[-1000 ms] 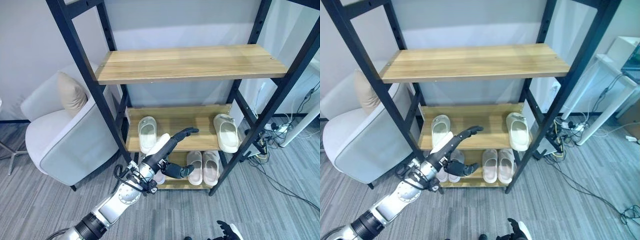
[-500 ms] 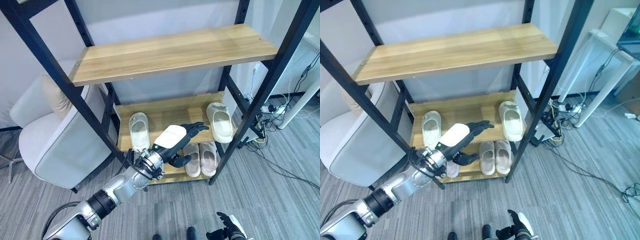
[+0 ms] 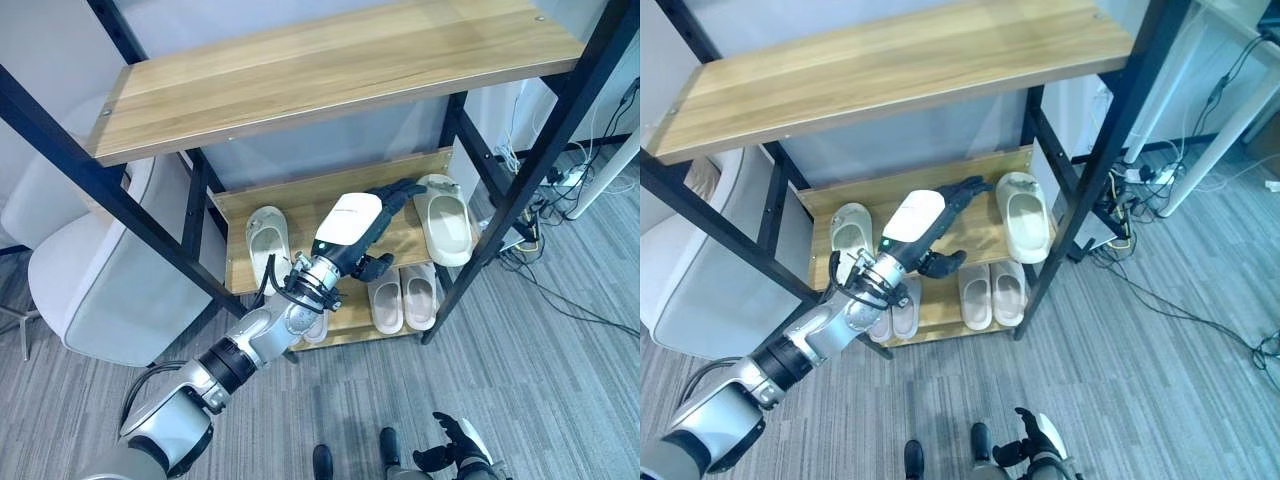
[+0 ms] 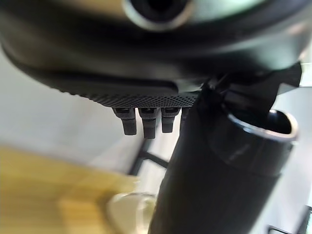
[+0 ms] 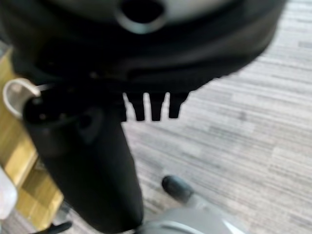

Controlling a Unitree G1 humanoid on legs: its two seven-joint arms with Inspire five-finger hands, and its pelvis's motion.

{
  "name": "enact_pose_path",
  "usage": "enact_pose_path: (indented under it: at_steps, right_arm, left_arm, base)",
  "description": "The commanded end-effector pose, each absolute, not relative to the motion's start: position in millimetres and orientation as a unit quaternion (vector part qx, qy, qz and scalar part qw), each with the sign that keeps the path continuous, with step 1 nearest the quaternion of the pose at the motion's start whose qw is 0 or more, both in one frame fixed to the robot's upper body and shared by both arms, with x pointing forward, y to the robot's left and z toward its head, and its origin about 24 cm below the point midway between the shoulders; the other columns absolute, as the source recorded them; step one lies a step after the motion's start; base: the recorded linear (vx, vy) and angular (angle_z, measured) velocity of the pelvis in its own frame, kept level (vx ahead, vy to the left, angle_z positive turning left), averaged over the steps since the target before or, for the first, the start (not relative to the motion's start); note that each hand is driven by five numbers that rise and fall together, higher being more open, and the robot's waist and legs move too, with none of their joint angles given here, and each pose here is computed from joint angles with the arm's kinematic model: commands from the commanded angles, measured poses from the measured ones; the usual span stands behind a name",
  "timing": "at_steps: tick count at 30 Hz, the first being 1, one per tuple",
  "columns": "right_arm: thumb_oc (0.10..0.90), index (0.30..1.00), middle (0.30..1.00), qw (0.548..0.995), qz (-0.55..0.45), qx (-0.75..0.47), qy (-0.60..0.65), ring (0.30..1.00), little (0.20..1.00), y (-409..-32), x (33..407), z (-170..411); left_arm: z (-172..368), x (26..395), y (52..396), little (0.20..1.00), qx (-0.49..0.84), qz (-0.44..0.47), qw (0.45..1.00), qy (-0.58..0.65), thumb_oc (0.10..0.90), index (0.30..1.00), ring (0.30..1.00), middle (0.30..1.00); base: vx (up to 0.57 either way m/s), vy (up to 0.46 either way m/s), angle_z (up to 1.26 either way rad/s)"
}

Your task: Arrange the slippers neatly on the shoe rack.

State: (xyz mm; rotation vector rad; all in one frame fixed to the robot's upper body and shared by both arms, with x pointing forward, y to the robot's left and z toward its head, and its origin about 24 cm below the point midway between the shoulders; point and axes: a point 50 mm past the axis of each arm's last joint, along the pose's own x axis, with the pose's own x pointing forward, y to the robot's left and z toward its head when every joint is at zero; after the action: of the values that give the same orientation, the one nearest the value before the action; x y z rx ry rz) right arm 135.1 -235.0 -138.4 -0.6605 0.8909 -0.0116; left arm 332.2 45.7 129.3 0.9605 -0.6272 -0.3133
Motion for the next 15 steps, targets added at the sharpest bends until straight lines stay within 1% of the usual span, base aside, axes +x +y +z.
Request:
enact_pose_path:
  at_steps: [1,5,6,8,11,15]
  right_arm:
    - [0.800,0.900,0.900,0.868,0.008,-0.298,0.396,0.900,0.900,-226,144,-134]
    - [0.800,0.900,0.900,0.871,0.014,-0.296,0.391,0.900,0.900,-224,146,-133]
    - [0.800,0.900,0.900,0.872,0.011,-0.293,0.392,0.900,0.900,-225,146,-133]
    - [0.800,0.900,0.900,0.876,0.000,-0.279,0.393,0.900,0.900,-225,147,-132]
    - [0.800,0.900,0.900,0.881,-0.018,-0.249,0.402,0.900,0.900,-223,141,-135]
    - [0.800,0.900,0.900,0.875,-0.003,-0.253,0.414,0.900,0.900,-222,132,-138]
  left_arm:
    - [209,358,46,0.900,0.446,-0.049,0.806,-0.386,0.800,0.900,0.900,0.900]
    - [217,366,57,0.900,0.482,-0.018,0.787,-0.384,0.800,0.900,0.900,0.900]
    - [223,368,61,0.900,0.498,-0.002,0.773,-0.392,0.800,0.900,0.900,0.900]
    - [228,369,66,0.900,0.511,0.012,0.764,-0.394,0.800,0.900,0.900,0.900]
    - [237,369,76,0.900,0.525,0.035,0.751,-0.398,0.800,0.900,0.900,0.900]
    - [245,373,85,0.900,0.548,0.056,0.737,-0.393,0.800,0.900,0.900,0.900]
  base:
    - [0.00,0.000,0.00]
    - [0.00,0.000,0.00]
    - [0.00,0.000,0.00]
    - [0.01,0.007,-0.02]
    - [0.00,0.000,0.00]
    - [0.00,0.000,0.00]
